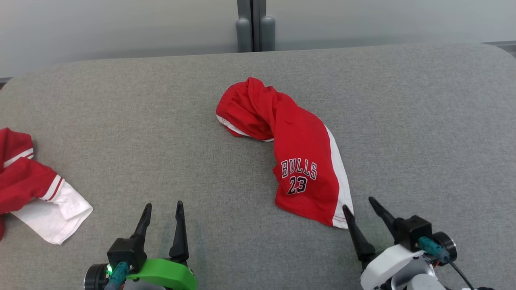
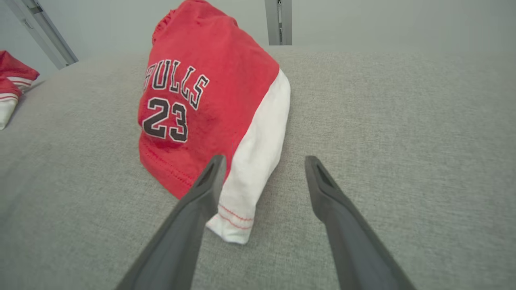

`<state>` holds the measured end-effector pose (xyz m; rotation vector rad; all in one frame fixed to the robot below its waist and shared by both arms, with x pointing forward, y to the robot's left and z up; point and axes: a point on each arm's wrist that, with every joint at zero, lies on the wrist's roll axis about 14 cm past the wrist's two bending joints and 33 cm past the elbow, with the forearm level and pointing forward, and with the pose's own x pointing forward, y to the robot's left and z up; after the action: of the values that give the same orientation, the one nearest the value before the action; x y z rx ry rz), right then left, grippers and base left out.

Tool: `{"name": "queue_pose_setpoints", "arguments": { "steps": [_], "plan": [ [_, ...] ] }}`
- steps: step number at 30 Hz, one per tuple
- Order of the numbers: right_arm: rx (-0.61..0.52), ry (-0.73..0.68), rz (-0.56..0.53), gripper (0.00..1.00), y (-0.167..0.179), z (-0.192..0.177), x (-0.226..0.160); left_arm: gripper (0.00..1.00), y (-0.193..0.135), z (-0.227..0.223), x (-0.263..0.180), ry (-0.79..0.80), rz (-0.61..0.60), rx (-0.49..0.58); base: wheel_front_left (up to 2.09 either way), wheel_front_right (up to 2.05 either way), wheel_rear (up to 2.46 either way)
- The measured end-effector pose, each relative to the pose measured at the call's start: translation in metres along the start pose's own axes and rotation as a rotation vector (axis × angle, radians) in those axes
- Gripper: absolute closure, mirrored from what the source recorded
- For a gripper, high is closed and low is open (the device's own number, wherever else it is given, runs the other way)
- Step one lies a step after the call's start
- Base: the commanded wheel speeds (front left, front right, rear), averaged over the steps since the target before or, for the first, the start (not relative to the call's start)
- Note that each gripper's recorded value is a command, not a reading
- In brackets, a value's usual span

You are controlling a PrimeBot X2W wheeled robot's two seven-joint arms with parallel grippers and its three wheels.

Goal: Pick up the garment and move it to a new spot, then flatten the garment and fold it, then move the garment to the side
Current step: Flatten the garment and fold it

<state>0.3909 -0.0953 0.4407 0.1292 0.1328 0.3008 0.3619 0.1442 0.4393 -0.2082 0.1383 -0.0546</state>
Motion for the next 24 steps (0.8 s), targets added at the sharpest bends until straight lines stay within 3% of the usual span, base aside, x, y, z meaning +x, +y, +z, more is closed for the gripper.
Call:
{"name": "queue_pose_setpoints", "arguments": {
  "steps": [4, 5, 6, 7, 10, 13, 19, 24],
  "plan": [
    [0.005, 0.095, 0.031, 0.0, 0.009, -0.029, 0.001, 0.0, -0.001, -0.002, 0.0, 0.008, -0.002, 0.0, 0.0, 0.0, 0.0],
    [0.007, 0.104, 0.036, 0.11, 0.01, -0.031, 0.003, 0.0, -0.001, -0.003, 0.0, 0.01, -0.003, 0.0, 0.0, 0.0, 0.0],
    [0.007, 0.114, 0.043, 0.67, 0.012, -0.034, 0.005, 0.0, -0.001, -0.003, 0.0, 0.01, -0.002, -0.001, 0.0, 0.0, 0.0],
    [0.007, 0.125, 0.05, 1.0, 0.014, -0.036, 0.007, 0.0, -0.001, -0.003, 0.001, 0.01, -0.001, -0.001, 0.0, 0.0, 0.0],
    [0.015, 0.107, 0.044, 1.0, 0.012, -0.03, 0.015, 0.0, 0.0, -0.002, 0.002, 0.009, 0.002, -0.002, 0.0, 0.0, 0.0],
    [0.006, 0.002, 0.005, 1.0, -0.006, 0.004, 0.03, 0.0, 0.003, -0.003, 0.001, 0.011, 0.013, -0.003, 0.0, 0.0, 0.0],
    [-0.095, -0.302, 0.028, 1.0, -0.014, 0.114, 0.056, 0.0, 0.007, -0.001, -0.002, 0.005, 0.03, -0.015, 0.0, 0.0, 0.0],
    [-0.186, -0.537, 0.161, 1.0, 0.022, 0.206, 0.069, 0.0, 0.01, 0.002, -0.007, -0.005, 0.044, -0.027, 0.0, 0.0, 0.0]
  ]
}}
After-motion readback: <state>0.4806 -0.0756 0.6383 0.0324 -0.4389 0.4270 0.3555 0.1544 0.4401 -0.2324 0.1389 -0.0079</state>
